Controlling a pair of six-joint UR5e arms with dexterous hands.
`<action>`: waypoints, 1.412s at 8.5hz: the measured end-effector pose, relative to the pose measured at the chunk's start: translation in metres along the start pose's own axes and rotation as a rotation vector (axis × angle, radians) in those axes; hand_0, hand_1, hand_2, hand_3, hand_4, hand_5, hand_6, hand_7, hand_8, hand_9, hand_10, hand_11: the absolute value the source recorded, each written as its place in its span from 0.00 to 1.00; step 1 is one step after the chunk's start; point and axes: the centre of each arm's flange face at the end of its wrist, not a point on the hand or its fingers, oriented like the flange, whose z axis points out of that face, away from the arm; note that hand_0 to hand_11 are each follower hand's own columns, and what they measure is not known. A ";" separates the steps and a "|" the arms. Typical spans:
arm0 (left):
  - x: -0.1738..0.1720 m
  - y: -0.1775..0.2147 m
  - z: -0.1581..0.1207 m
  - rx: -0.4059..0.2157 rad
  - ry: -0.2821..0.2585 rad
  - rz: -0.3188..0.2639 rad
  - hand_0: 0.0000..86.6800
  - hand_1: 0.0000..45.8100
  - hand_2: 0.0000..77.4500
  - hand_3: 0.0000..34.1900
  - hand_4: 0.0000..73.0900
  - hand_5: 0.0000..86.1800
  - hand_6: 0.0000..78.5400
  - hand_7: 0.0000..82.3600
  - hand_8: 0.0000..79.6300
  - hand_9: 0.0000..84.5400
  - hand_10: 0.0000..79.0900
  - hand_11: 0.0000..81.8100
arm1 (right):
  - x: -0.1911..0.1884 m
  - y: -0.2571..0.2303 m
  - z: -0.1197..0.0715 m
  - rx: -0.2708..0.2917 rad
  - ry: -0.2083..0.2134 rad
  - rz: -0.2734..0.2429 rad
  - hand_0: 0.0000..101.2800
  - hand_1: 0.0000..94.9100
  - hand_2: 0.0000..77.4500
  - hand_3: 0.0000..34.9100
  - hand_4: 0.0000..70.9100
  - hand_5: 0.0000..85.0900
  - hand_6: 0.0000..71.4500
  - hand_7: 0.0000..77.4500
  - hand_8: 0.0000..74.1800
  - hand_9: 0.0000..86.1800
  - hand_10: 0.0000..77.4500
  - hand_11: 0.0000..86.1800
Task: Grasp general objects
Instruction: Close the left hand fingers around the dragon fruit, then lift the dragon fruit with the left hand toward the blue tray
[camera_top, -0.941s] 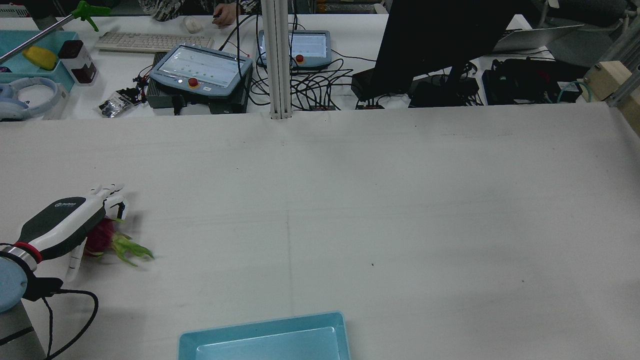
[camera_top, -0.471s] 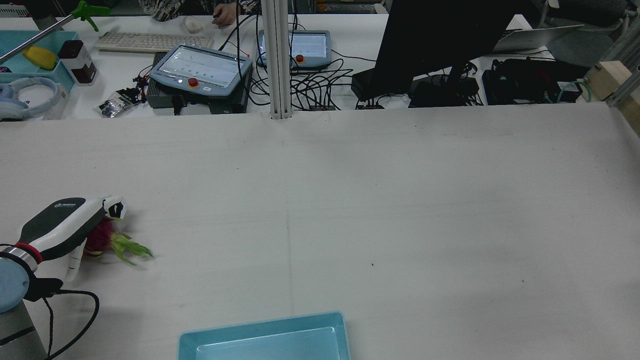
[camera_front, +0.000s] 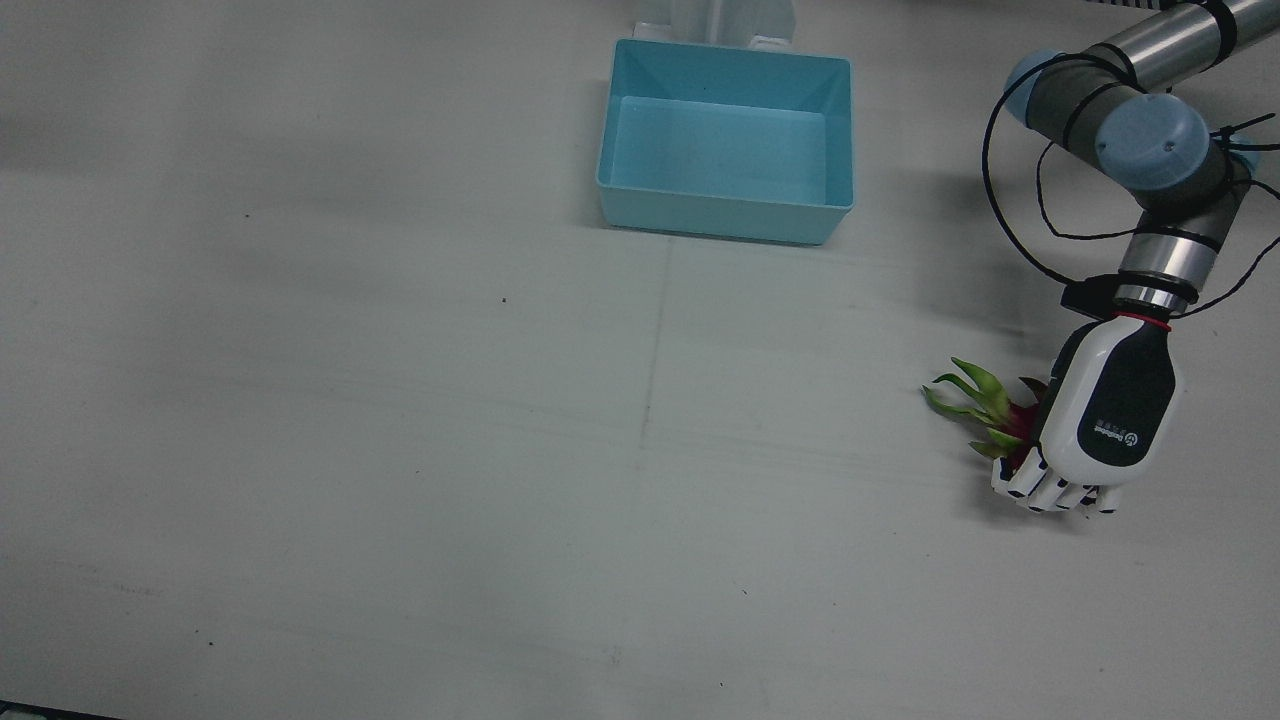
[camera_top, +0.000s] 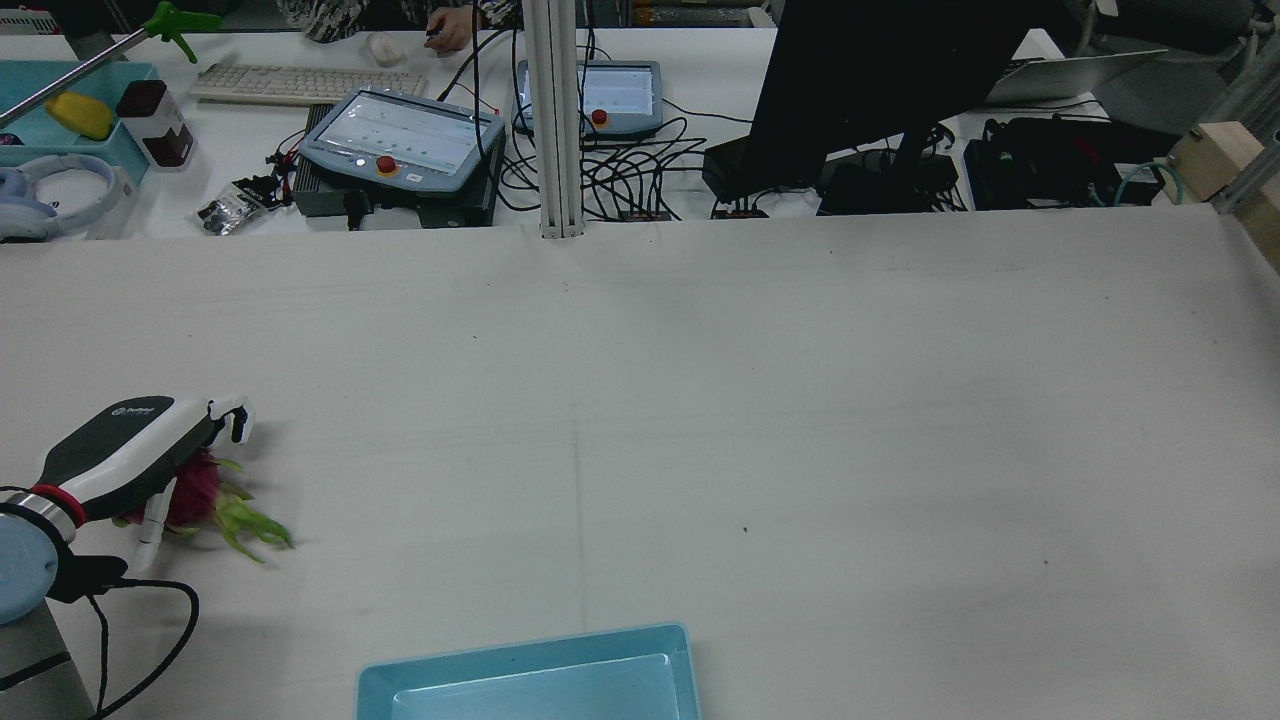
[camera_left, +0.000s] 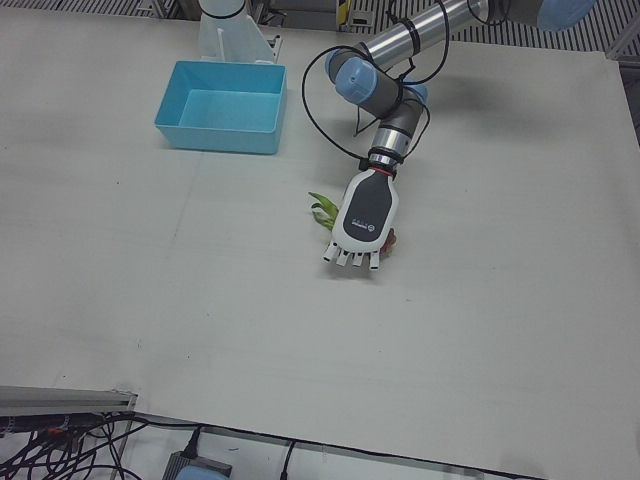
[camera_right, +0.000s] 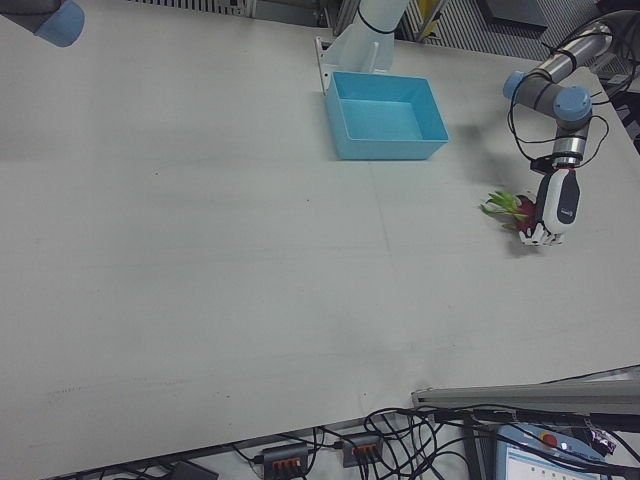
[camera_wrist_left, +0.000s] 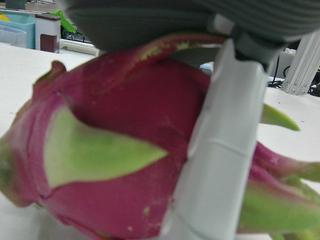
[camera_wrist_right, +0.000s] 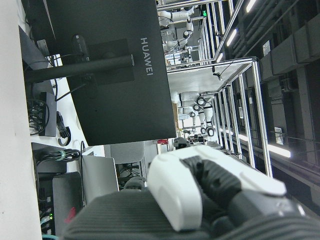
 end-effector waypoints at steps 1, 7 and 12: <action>0.006 0.000 -0.003 -0.003 0.002 -0.003 0.93 0.00 0.00 0.44 0.01 0.82 0.47 0.93 0.56 0.59 0.19 0.82 | 0.000 0.000 0.000 0.000 0.000 0.000 0.00 1.00 1.00 0.00 0.00 0.00 0.00 0.00 0.00 0.01 0.00 0.01; 0.164 -0.017 0.014 -0.250 0.130 -0.079 0.93 0.00 0.00 0.38 0.08 0.82 0.57 0.89 0.64 0.60 0.19 0.90 | 0.000 0.000 0.000 0.000 0.000 0.000 0.00 1.00 1.00 0.00 0.00 0.00 0.00 0.00 0.00 0.01 0.00 0.01; 0.307 0.052 0.006 -0.677 0.196 -0.165 0.92 0.00 0.00 0.26 0.28 0.81 0.67 0.83 0.68 0.59 0.23 0.87 | 0.000 0.000 0.000 0.000 -0.001 0.000 0.00 1.00 1.00 0.00 0.00 0.00 0.00 0.00 0.00 0.01 0.00 0.00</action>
